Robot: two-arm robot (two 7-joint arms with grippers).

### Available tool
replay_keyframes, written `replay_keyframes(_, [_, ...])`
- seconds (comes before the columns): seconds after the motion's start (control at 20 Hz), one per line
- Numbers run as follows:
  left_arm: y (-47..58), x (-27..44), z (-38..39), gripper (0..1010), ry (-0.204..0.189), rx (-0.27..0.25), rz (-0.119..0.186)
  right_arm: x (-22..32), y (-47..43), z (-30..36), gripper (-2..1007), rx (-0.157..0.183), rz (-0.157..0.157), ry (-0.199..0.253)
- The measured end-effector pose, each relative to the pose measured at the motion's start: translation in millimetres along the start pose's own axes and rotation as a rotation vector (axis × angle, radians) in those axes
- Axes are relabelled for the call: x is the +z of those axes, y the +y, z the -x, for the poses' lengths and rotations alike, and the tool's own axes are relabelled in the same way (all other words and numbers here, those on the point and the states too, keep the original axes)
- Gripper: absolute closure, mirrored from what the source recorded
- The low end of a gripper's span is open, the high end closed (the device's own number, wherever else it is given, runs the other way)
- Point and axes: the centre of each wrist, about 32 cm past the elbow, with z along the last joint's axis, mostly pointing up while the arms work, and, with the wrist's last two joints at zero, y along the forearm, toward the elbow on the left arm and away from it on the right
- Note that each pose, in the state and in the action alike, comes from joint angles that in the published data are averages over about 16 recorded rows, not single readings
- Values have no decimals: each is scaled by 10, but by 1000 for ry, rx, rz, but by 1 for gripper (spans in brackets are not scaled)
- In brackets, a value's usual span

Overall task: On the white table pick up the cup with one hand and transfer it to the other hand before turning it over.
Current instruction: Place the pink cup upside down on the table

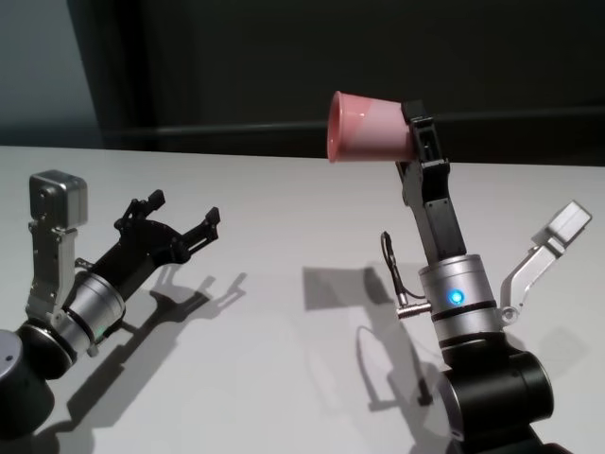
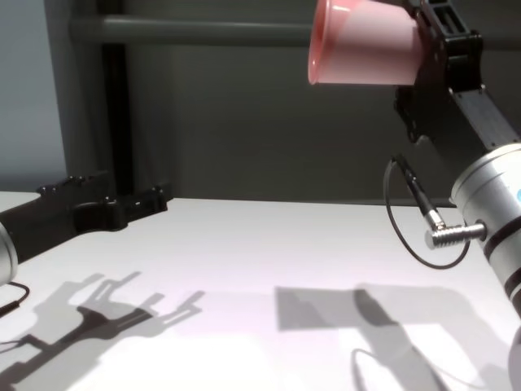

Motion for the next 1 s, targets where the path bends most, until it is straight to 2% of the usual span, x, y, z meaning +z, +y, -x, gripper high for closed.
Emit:
replay_keyframes(0.25, [-4, 6, -2, 9, -1, -1, 1, 46, -5, 16, 268, -5, -8, -23])
replay_keyframes(0.45, [-6, 9, -3, 9, -1, -2, 1, 126, -20, 41, 268, -16, -20, -62])
replay_keyframes(0.7, [-7, 10, -4, 9, -1, -3, 1, 297, -57, 100, 268, -43, -40, -152])
replay_keyframes(1.0, [-8, 11, -6, 9, -1, -3, 1, 550, -100, 219, 268, -83, -60, -306])
